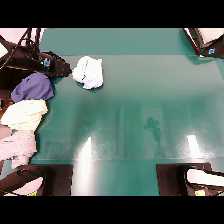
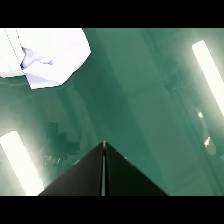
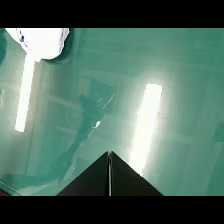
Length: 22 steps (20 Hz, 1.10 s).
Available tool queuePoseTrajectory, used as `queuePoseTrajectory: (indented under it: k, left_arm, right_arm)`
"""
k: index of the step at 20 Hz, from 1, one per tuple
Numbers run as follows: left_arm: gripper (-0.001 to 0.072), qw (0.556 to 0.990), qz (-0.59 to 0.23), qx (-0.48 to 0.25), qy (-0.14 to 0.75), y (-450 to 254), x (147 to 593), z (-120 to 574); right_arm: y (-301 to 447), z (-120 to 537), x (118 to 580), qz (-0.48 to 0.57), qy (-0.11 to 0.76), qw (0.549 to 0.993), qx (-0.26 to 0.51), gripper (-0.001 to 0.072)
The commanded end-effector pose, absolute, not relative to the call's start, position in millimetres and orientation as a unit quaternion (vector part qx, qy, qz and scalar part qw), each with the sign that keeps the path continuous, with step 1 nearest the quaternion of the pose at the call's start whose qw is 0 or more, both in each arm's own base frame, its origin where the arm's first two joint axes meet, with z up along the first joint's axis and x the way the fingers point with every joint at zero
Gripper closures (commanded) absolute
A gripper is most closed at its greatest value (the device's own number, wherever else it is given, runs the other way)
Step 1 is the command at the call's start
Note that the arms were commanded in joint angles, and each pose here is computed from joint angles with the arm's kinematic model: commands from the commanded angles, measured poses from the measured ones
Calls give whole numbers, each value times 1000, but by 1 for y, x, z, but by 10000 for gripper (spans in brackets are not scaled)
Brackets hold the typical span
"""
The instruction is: Fold the shirts.
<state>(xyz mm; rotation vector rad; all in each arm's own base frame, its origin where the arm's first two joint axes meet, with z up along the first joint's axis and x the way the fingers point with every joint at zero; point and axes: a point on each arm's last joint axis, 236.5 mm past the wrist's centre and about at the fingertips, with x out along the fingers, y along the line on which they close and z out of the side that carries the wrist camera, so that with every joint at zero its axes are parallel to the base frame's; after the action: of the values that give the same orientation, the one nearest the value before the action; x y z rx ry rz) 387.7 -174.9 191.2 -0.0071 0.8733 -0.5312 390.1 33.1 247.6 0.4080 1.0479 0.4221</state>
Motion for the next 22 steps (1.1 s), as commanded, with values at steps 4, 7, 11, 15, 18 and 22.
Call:
queuePoseTrajectory:
  k: [4,7,11,15,18,22]
  left_arm:
    - [682,872,-255,-3,419,-175,388,190]
    - [682,872,-255,-3,419,-175,388,190]
    - [683,872,-255,-3,419,-175,388,190]
    - [682,872,-255,-3,419,-175,388,190]
    - [683,870,-259,-11,419,-178,387,192]
    - [251,883,-239,-6,404,-172,402,191]
  right_arm:
    - [33,246,391,199,495,823,193,693]
    - [33,246,391,199,495,823,194,693]
    - [33,246,391,198,495,823,193,693]
    - [33,246,391,199,495,823,194,693]
    - [31,251,401,194,476,835,198,693]
    - [28,257,413,187,450,849,203,693]
